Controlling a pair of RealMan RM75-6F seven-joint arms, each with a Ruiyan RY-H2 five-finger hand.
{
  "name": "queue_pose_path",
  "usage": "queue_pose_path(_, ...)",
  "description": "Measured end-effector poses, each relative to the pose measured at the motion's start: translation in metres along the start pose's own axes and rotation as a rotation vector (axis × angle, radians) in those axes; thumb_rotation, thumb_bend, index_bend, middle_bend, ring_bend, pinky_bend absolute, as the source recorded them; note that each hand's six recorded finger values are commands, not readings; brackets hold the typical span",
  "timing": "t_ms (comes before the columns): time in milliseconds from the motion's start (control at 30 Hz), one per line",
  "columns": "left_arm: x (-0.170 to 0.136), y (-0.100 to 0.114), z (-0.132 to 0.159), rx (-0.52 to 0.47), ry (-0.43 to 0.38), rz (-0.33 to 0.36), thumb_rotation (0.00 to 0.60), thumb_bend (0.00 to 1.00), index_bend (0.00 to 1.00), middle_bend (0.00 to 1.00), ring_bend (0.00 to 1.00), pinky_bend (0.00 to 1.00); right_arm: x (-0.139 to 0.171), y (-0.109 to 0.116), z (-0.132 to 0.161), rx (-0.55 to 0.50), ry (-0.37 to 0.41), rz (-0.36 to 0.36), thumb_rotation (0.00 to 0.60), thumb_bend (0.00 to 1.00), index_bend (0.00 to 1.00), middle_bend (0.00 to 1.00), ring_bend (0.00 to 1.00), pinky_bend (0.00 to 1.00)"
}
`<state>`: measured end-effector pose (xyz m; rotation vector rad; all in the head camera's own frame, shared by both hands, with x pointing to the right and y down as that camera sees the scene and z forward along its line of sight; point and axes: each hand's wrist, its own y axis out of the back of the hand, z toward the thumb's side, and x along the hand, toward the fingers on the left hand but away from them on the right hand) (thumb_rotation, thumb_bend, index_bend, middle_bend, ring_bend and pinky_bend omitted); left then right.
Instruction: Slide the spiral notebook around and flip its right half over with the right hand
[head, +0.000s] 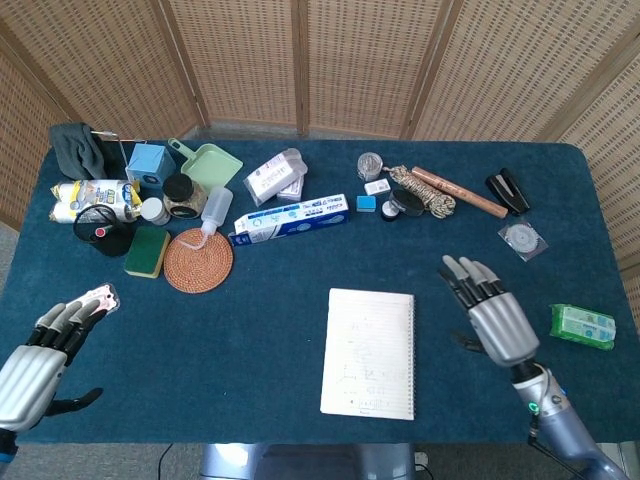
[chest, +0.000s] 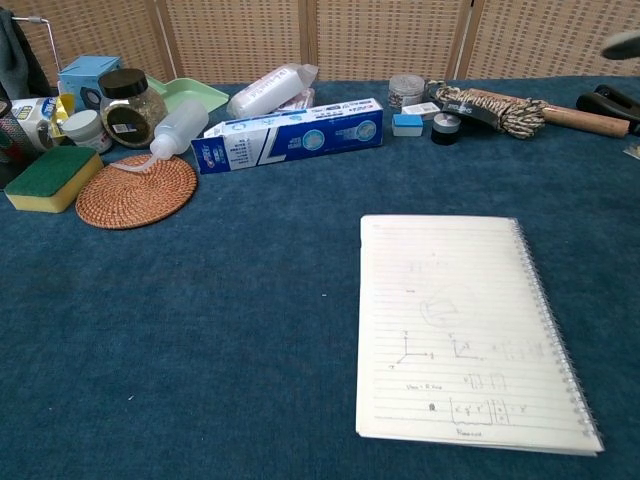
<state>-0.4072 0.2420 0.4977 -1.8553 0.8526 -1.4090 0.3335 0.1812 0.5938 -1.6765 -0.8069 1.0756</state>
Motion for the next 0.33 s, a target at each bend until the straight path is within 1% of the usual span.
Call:
queue_pose_path(100,-0.004,0.003,-0.002,0.005,0.008,0.019,0.6,0.06,0.0,0.0,0.0,0.0,0.025,-0.002,-0.027,-0.003,-0.097,0.005,0.585,0.06,0.0,0.0,0.0,0.13)
queue_pose_path(200,-0.011,0.006,-0.005,0.021,0.022,0.035,0.6,0.06,0.0,0.0,0.0,0.0,0.051,0.0,-0.05,-0.045,-0.208,0.012,0.556,0.06,0.0,0.0,0.0,0.12)
queue_pose_path(267,-0.013,0.007,-0.007,0.035,0.027,0.046,0.6,0.06,0.0,0.0,0.0,0.0,0.07,0.004,-0.063,-0.075,-0.277,0.007,0.553,0.06,0.0,0.0,0.0,0.12)
queue_pose_path(333,-0.015,0.008,-0.009,0.046,0.03,0.055,0.6,0.06,0.0,0.0,0.0,0.0,0.083,0.008,-0.071,-0.096,-0.318,-0.001,0.552,0.06,0.0,0.0,0.0,0.12)
